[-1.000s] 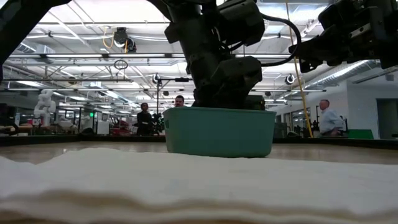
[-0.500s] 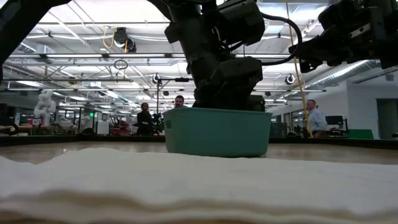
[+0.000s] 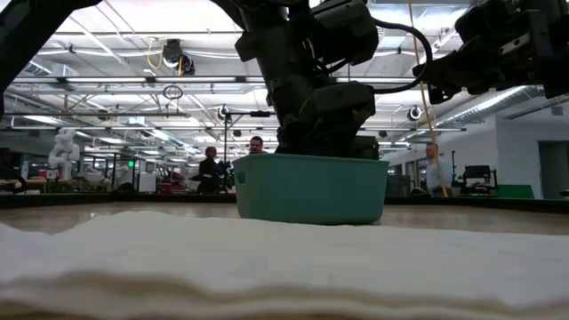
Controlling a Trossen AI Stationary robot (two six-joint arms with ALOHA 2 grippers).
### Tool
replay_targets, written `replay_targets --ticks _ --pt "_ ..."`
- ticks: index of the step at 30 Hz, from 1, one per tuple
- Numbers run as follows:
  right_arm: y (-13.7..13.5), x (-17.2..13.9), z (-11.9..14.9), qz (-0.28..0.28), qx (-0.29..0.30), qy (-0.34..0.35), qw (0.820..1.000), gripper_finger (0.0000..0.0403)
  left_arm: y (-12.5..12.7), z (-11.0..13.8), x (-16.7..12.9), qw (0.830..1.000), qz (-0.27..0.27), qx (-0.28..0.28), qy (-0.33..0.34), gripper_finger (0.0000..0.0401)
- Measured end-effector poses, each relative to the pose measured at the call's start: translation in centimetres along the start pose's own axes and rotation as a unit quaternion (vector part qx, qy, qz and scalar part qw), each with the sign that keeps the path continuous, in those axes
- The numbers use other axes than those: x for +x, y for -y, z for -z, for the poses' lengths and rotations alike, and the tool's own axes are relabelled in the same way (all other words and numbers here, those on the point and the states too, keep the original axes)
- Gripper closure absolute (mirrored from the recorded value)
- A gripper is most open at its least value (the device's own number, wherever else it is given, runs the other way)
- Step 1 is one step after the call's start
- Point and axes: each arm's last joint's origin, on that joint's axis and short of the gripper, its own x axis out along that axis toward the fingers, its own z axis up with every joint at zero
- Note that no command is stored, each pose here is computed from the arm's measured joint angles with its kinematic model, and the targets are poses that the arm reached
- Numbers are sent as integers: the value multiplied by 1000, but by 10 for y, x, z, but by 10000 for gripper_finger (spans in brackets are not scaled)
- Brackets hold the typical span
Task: Pick and placing Produce into tupperware
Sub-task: Adjust the green bin
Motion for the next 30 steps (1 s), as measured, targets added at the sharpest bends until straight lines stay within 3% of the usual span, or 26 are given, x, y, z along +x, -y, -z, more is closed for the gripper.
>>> replay_targets --ticks 30 --pt "0 0 1 0 1 -3 1000 403 -8 -7 -15 1000 -8 3 -7 101"
